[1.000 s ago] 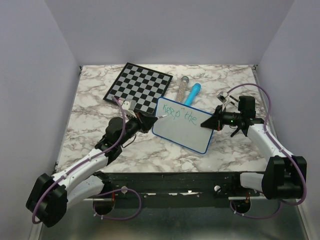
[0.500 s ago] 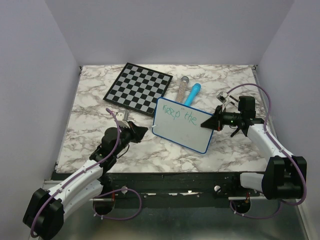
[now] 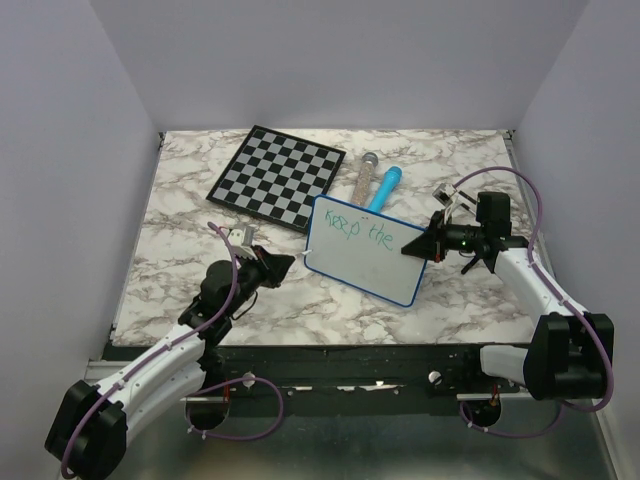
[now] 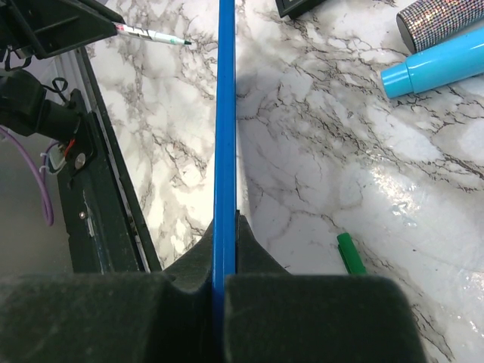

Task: Write a sentence on the whiteboard

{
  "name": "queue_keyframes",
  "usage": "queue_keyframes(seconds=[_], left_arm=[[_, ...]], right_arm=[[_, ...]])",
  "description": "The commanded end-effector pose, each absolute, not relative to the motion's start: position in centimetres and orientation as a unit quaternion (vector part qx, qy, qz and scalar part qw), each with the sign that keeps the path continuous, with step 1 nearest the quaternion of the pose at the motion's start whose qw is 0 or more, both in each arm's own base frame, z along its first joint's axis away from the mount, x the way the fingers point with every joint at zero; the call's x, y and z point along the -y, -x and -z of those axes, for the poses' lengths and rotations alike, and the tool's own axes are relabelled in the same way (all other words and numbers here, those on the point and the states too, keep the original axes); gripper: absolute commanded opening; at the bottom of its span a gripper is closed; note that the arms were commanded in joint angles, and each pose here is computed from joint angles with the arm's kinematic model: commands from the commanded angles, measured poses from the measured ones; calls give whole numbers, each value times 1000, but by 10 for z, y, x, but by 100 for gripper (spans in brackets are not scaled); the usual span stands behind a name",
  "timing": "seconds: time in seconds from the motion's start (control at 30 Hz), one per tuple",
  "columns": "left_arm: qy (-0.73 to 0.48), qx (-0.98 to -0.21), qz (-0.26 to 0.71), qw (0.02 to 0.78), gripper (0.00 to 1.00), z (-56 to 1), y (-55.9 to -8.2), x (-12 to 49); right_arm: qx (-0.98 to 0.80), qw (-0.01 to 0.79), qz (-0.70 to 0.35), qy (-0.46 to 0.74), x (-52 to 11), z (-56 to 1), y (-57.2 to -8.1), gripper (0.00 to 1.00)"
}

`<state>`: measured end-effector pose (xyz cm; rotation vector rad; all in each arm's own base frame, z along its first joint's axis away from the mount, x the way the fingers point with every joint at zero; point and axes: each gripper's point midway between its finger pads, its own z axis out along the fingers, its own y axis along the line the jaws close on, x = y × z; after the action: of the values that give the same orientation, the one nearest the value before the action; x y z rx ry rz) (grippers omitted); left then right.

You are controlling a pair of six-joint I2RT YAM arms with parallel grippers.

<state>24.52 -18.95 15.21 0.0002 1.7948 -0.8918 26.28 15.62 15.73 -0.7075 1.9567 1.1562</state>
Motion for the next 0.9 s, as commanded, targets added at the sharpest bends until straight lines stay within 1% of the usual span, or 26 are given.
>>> queue_keyframes(seconds=[0.0, 0.5, 0.87], left_arm=[[14, -739, 378, 557, 0, -161, -249, 185], [16, -740, 382, 553, 0, -159, -248, 186], [0, -727, 395, 561, 0, -166, -248, 192]], right_arm=[[-747, 387, -451, 298, -159, -172, -264, 1], [-744, 388, -453, 300, -160, -174, -264, 1], [-746, 385, -454, 298, -159, -172, -264, 1]])
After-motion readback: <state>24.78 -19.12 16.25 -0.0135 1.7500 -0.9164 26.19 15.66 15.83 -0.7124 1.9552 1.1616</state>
